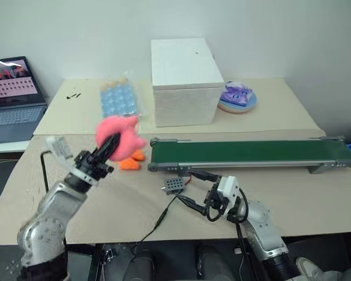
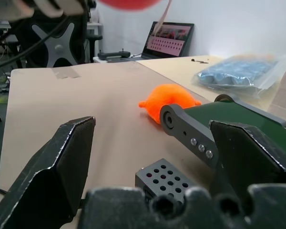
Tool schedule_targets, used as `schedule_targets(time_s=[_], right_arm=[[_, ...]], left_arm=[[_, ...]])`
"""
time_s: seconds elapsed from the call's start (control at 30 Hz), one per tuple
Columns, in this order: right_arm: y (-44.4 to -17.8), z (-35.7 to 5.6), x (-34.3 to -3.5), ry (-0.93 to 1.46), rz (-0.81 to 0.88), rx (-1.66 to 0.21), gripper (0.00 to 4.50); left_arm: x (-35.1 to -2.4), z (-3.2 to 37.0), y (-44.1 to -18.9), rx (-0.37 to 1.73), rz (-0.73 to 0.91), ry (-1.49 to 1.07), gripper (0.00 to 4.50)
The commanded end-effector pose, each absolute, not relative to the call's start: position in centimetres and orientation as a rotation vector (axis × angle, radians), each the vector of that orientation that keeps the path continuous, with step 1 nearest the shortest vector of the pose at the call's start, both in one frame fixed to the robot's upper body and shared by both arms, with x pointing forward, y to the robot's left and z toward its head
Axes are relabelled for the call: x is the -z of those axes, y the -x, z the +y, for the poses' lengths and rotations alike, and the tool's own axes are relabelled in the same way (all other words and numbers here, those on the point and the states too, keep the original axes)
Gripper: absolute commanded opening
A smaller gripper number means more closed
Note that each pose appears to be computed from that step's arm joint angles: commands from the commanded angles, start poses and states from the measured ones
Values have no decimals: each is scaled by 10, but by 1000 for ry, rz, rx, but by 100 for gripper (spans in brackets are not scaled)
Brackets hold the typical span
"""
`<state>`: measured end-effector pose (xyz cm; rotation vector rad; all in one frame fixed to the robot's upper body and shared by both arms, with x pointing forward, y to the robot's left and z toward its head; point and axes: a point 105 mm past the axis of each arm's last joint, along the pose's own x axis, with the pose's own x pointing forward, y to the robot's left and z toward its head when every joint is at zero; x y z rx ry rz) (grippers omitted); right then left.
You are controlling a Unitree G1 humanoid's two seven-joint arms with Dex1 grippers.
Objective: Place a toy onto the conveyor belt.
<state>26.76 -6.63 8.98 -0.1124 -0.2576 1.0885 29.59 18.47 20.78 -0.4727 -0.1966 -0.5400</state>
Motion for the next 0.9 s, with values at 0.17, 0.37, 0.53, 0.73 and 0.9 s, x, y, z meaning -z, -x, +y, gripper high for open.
schedule_targets(time_s=[0.17, 0.37, 0.53, 0.73, 0.9], right_arm=[[-271, -63, -100, 119, -308, -1085, 450], [-273, -63, -101, 112, -312, -1069, 450], [-274, -64, -102, 110, -313, -1053, 450], [-274, -65, -103, 105, -315, -1035, 450], [-274, -66, -103, 105, -315, -1027, 450]], left_arm=[[-204, 134, -331, 305, -526, -973, 39], [-145, 104, -332, 512, -703, -1434, 39], [-126, 101, -345, 574, -716, -1503, 39], [-117, 96, -353, 613, -727, -1538, 39], [-114, 93, -351, 646, -721, -1483, 171]])
